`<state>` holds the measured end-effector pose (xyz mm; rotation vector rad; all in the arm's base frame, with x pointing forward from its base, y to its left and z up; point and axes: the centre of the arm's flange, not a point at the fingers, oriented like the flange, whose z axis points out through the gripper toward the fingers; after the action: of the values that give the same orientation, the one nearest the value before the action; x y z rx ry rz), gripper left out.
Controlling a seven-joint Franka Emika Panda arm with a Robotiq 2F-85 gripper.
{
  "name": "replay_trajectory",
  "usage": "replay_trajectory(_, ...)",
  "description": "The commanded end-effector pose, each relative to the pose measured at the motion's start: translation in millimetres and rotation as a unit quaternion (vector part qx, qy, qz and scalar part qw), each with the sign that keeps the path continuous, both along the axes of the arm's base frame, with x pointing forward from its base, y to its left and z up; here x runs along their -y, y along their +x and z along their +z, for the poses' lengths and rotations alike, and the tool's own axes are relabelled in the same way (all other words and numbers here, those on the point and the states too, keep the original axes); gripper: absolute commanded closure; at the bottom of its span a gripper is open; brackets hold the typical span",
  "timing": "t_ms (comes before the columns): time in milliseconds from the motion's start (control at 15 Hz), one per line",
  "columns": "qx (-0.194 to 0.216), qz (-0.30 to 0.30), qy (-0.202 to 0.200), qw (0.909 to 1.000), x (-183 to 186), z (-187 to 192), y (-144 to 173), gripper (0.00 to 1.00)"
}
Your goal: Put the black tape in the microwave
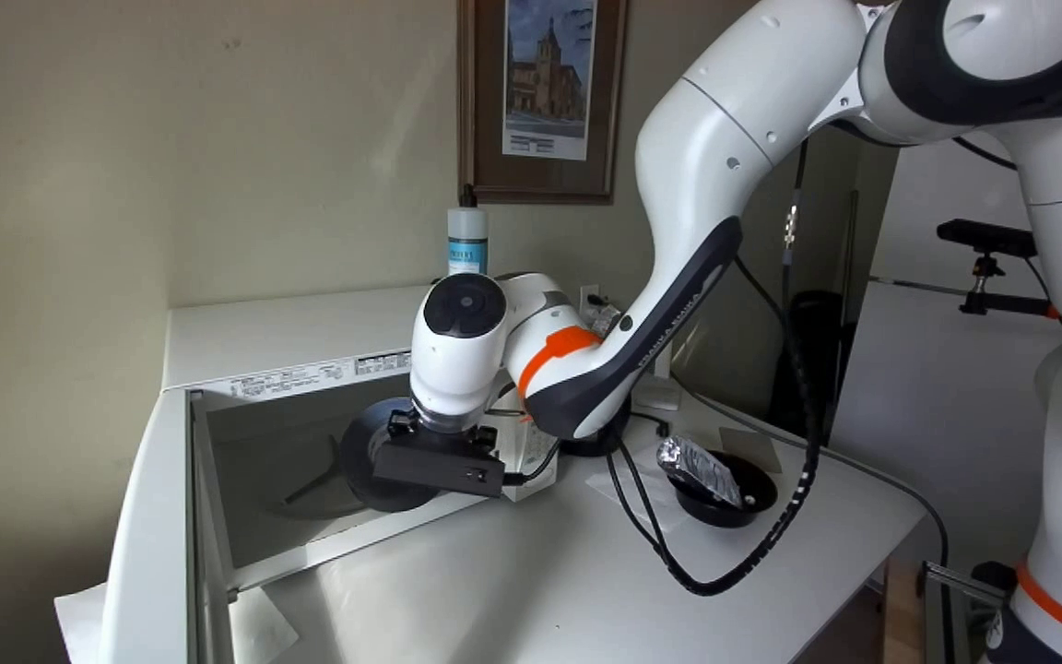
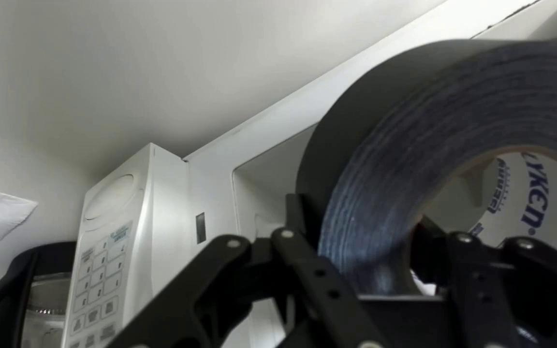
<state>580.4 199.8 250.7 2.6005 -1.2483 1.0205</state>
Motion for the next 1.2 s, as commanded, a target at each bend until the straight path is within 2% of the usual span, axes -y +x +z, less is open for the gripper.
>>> replay_trajectory(0, 0.042, -0.003, -0.042, 0.9982, -15.7, -7.7, 24.3, 0.77)
replay_trajectory(600, 0.066, 0.049, -0.086, 0.9929, -22.9, -17.9, 60.1, 0.77)
replay_trajectory(1133, 0.076, 0.053, -0.124, 0.9879, -25.4, -23.7, 92.7, 0.77)
